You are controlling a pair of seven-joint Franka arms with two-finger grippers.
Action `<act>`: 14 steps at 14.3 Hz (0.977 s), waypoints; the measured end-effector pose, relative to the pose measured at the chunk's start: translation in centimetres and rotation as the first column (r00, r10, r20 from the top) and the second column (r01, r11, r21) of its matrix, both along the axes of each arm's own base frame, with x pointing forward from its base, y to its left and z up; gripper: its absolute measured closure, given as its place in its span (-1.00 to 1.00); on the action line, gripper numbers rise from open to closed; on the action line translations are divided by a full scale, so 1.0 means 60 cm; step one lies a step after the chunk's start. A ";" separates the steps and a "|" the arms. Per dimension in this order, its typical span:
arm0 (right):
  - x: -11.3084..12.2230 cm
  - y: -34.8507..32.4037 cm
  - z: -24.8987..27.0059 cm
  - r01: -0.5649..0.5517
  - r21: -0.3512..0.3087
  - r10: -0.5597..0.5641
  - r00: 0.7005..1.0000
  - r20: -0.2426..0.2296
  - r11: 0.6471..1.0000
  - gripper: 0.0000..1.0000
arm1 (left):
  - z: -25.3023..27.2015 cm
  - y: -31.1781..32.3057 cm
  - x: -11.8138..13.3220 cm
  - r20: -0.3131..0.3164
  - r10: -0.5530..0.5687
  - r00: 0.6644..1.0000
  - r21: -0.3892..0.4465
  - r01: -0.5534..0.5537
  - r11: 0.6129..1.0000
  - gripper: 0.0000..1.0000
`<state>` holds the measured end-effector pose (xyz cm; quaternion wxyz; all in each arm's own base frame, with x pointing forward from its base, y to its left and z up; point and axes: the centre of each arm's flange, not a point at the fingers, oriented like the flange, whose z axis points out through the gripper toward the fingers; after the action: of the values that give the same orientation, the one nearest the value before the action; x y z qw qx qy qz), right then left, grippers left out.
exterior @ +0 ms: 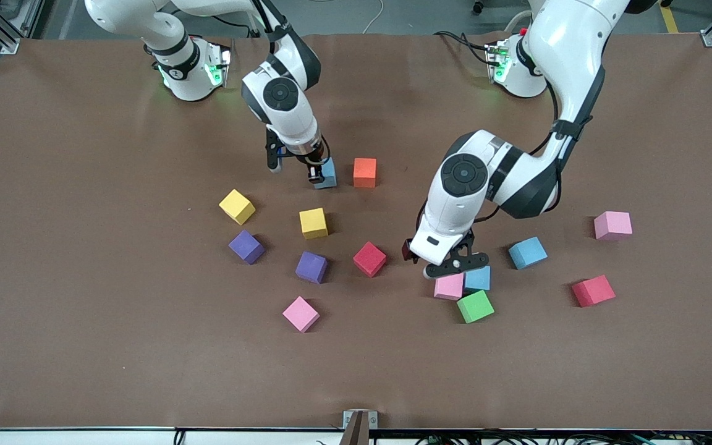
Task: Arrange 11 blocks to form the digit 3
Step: 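Release the orange block and grasp the hot pink block with the left gripper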
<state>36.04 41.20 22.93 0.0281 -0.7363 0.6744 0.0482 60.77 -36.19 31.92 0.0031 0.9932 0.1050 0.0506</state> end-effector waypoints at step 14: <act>0.011 0.038 -0.023 0.096 0.039 -0.094 0.994 -0.053 0.995 -0.05 | -0.017 0.186 0.098 -0.061 0.069 0.996 0.039 -0.067 0.997 -1.00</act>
<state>36.68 43.47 21.56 0.0285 -0.7012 0.7079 0.0798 66.64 -25.04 30.90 -0.0203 0.9900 0.1380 0.0218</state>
